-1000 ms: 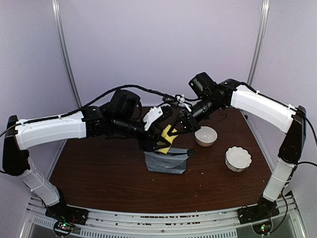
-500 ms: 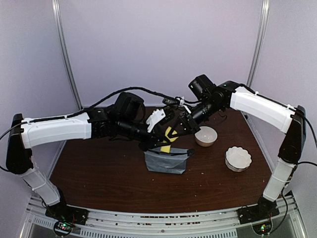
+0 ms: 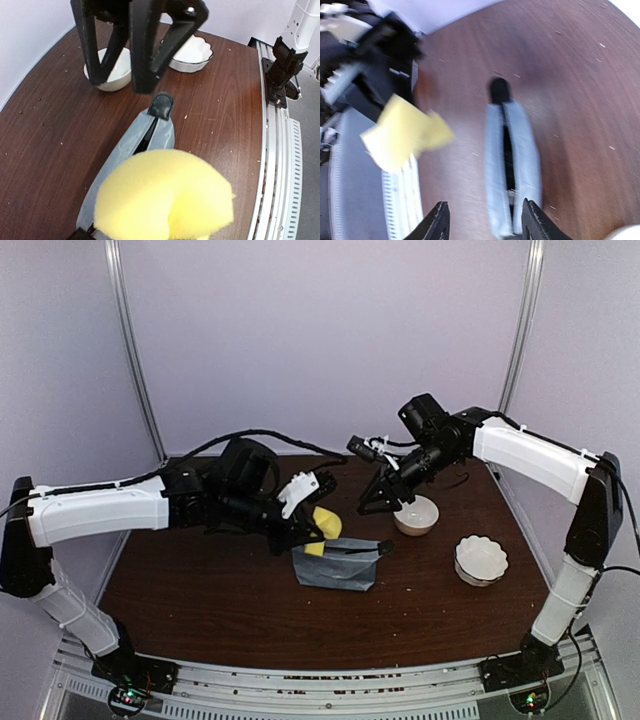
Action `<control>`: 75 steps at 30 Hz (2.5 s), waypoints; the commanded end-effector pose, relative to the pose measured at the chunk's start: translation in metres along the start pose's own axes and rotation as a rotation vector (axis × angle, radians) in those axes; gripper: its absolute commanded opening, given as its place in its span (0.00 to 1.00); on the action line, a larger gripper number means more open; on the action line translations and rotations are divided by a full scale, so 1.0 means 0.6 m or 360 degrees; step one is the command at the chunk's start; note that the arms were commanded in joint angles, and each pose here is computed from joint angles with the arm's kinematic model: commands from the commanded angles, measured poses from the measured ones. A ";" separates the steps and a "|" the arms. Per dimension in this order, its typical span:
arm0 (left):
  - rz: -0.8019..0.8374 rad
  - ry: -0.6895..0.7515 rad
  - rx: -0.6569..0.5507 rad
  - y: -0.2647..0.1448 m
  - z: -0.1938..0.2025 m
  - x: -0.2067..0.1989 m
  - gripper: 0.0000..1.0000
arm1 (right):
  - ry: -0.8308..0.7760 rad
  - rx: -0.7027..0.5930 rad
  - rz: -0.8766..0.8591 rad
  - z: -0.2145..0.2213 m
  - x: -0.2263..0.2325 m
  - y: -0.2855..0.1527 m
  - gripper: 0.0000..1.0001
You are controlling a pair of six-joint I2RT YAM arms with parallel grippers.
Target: Sort the hair-cutting tools
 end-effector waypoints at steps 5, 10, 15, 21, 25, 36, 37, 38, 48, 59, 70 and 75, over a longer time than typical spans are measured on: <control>-0.0175 -0.0109 0.0088 -0.049 0.049 -0.004 0.00 | -0.0106 0.0329 0.0447 0.026 -0.087 0.047 0.55; -0.0239 -0.0147 0.0067 -0.068 0.066 -0.008 0.00 | -0.0183 0.0489 0.0474 0.029 -0.092 0.087 0.57; -0.0296 -0.0158 0.0035 -0.086 0.073 -0.010 0.00 | -0.0212 0.0574 0.0406 0.035 -0.086 0.123 0.60; -0.0319 -0.0164 0.0055 -0.085 0.084 -0.010 0.00 | -0.0196 0.0612 0.0351 0.041 -0.087 0.148 0.61; -0.0307 -0.0165 0.0054 -0.082 0.085 -0.010 0.00 | -0.0175 0.0647 0.0360 0.046 -0.099 0.163 0.61; -0.0296 -0.0170 0.0062 -0.074 0.089 -0.010 0.00 | -0.0121 0.0678 0.0243 0.046 -0.100 0.183 0.32; -0.0289 -0.0171 0.0060 -0.074 0.088 -0.010 0.00 | -0.0122 0.0671 0.0209 0.046 -0.094 0.182 0.28; -0.0284 -0.0169 0.0057 -0.074 0.087 -0.011 0.00 | -0.0123 0.0663 0.0175 0.046 -0.087 0.182 0.25; -0.0177 -0.0060 0.0037 -0.071 0.079 -0.035 0.00 | -0.0117 0.0706 -0.0408 0.070 0.027 0.183 0.08; 0.0028 0.0156 -0.0008 -0.036 0.055 -0.078 0.00 | 0.0056 0.0719 -0.0563 0.075 0.039 0.205 0.08; 0.0214 0.0238 0.0017 0.038 0.052 -0.119 0.00 | 0.0087 0.0745 -0.0506 0.079 0.030 0.210 0.21; 0.0193 0.0266 0.0027 0.036 0.049 -0.124 0.00 | 0.0033 0.0733 -0.0451 0.089 0.036 0.199 0.44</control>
Point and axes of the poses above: each gripper's point midway between its finger pads, its own y axis out along the fingers, its own x axis along the line the jaws close on, z = x × y, the point moved 8 cm from there along -y, back along the fingers, and after that the axes turned 4 degrees about y, right-handed, at the moved point
